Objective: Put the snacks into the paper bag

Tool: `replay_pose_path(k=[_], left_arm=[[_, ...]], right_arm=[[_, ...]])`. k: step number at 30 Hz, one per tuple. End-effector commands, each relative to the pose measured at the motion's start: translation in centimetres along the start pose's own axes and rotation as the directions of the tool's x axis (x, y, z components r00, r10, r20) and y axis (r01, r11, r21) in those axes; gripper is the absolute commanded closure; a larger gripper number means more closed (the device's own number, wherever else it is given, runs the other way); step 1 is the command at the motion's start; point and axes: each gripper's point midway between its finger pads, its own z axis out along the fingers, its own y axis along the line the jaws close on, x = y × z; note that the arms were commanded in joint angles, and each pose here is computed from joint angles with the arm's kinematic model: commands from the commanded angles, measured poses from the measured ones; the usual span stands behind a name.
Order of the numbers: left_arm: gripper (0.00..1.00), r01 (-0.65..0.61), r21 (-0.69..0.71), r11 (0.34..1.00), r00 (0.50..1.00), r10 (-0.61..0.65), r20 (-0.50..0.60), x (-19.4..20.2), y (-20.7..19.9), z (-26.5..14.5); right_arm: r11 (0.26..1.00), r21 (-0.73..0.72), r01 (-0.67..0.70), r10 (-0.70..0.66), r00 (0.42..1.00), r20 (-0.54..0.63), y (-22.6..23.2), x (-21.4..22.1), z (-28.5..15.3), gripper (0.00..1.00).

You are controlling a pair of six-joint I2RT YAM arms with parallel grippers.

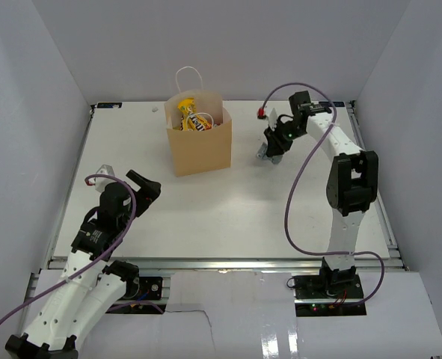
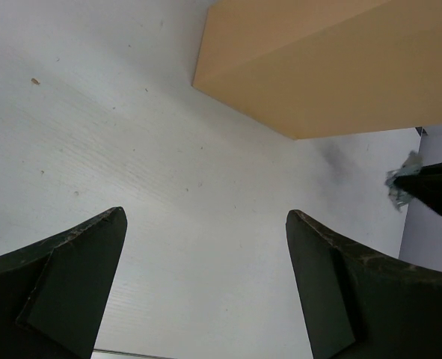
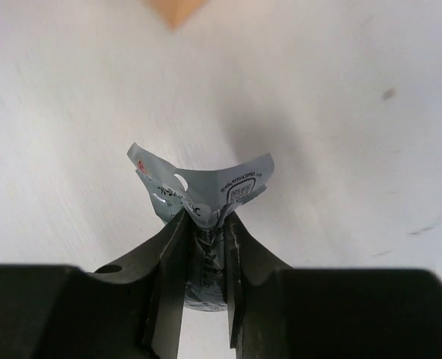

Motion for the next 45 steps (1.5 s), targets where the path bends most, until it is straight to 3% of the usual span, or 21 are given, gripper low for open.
replay_pose_path(k=[1,2,4,6,11,17,21,26,28,29,30,36,38,40,41,43,44,45], left_arm=[[0.02,0.007,0.012,1.000,1.000,-0.007,-0.004,0.2,-0.1,0.2],[0.02,0.006,0.010,1.000,1.000,-0.006,-0.007,0.3,0.0,0.3],[0.02,0.006,0.013,1.000,1.000,-0.006,-0.007,0.3,-0.1,0.3],[0.02,0.006,0.015,1.000,1.000,-0.006,-0.009,0.4,-0.1,0.4],[0.02,0.007,0.021,1.000,1.000,-0.007,-0.011,0.4,-0.3,0.3],[0.02,0.011,0.037,0.999,1.000,-0.011,-0.007,0.3,-0.4,-0.1],[0.02,-0.005,0.058,0.998,1.000,0.005,-0.010,0.2,-0.7,-0.4],[0.02,-0.019,0.085,0.996,1.000,0.020,-0.010,0.1,-1.1,-0.8],[0.02,-0.029,0.094,0.995,1.000,0.030,-0.006,0.0,-1.3,-1.0],[0.02,-0.031,0.096,0.995,0.999,0.032,-0.004,-0.1,-1.3,-1.0],[0.02,-0.033,0.098,0.995,0.999,0.033,-0.005,-0.1,-1.3,-1.1],[0.02,-0.090,0.178,0.980,0.996,0.093,-0.011,0.0,-2.7,-1.5],[0.02,-0.122,0.196,0.973,0.992,0.124,0.006,-0.4,-3.1,-1.7],[0.02,-0.154,0.211,0.965,0.988,0.154,0.020,-0.7,-3.4,-1.9],[0.02,-0.186,0.224,0.957,0.982,0.183,0.037,-1.1,-3.7,-2.1],[0.02,-0.218,0.230,0.948,0.976,0.213,0.049,-1.3,-4.0,-2.2],[0.02,-0.235,0.234,0.943,0.972,0.228,0.057,-1.4,-4.1,-2.2],[0.02,-0.270,0.235,0.934,0.963,0.262,0.067,-1.6,-4.2,-2.1]], right_arm=[[0.994,0.100,-0.038,0.005,0.949,0.316,0.3,-11.4,-7.0,0.92],[0.989,0.114,-0.092,0.046,0.936,0.349,0.4,-12.8,-7.7,0.92],[0.978,0.202,-0.050,-0.038,0.910,0.413,0.7,-16.6,-9.6,0.92],[0.960,0.264,-0.093,-0.044,0.882,0.470,0.9,-19.0,-11.2,0.92],[0.944,0.329,-0.037,-0.192,0.750,0.633,2.9,-27.1,-14.2,0.92],[0.953,0.303,0.007,-0.239,0.631,0.738,6.0,-33.0,-13.4,0.92],[0.962,0.271,0.031,-0.231,0.619,0.751,7.4,-34.6,-10.9,0.88],[0.973,0.231,0.024,-0.192,0.644,0.741,7.1,-34.1,-8.0,0.66],[0.972,0.234,0.019,-0.189,0.654,0.733,6.9,-33.7,-7.6,0.52],[0.968,0.249,0.023,-0.203,0.655,0.728,6.9,-33.6,-7.9,0.47],[0.966,0.257,0.020,-0.206,0.658,0.724,6.8,-33.5,-8.0,0.35],[0.940,0.340,-0.009,-0.250,0.657,0.711,6.4,-32.3,-12.8,0.02],[0.914,0.400,-0.064,-0.257,0.672,0.695,5.5,-30.6,-15.3,0.10],[0.879,0.455,-0.143,-0.246,0.681,0.690,5.5,-28.8,-18.2,0.10],[0.859,0.474,-0.192,-0.200,0.727,0.657,4.1,-25.9,-17.3,0.10],[0.840,0.498,-0.217,-0.189,0.743,0.642,4.9,-23.2,-19.4,0.10],[0.820,0.501,-0.276,-0.104,0.789,0.606,3.8,-18.9,-17.7,0.10],[0.802,0.508,-0.314,-0.071,0.795,0.602,3.7,-16.9,-17.8,0.10]])
